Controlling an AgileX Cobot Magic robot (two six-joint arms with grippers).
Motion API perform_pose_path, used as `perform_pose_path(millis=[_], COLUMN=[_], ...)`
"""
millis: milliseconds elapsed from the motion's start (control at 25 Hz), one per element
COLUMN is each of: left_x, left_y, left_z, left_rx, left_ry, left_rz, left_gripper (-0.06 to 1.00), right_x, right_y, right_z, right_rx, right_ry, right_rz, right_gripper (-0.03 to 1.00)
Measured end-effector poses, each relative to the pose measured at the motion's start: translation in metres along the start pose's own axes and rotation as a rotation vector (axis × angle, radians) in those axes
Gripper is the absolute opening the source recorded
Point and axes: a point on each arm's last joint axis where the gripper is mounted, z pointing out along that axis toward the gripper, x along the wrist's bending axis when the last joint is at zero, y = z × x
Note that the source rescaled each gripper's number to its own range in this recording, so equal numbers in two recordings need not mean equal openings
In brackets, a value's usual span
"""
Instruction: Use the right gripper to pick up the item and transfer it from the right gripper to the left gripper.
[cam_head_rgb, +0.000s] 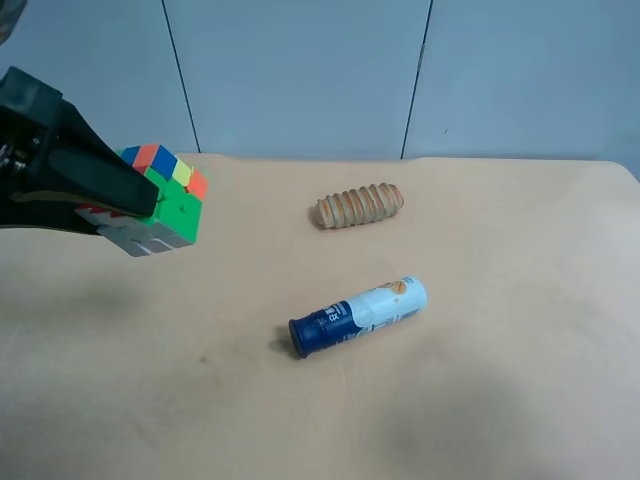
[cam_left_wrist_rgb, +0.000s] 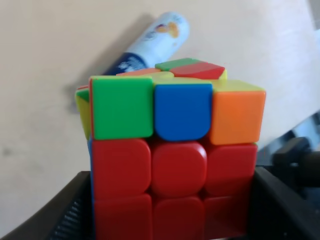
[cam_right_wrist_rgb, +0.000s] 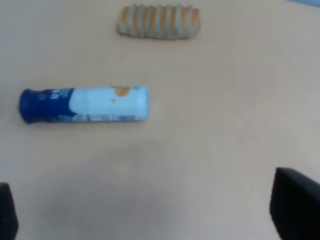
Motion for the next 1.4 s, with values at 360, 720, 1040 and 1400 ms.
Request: perform_pose_path(millis=[360,720,1040,1400], left_x=[0.044,0.112,0.148,0.176], left_y=[0.005,0.014,0.024,0.034], left_z=[-0.013,-0.001,0.017,0.047], left_rx=[-0.017,0.089,0.082,0.043], left_ry=[0.303,0.529,0.598,0.619], left_rz=[-0.039,-0.150,-0.167,-0.162], left_gripper=[0.00,0.00,0.00,0.00], right_x=[0.000,0.000,0.000,0.000], right_y=[0.000,0.000,0.000,0.000], right_z=[0.000,0.000,0.000,0.000], right_rx=[-0.002,-0.002,-0.002,-0.002], right_ry=[-0.055,-0.055,-0.055,-0.055], right_rz=[0.029,0.029,0.029,0.029], right_gripper=[1.00,1.00,1.00,1.00])
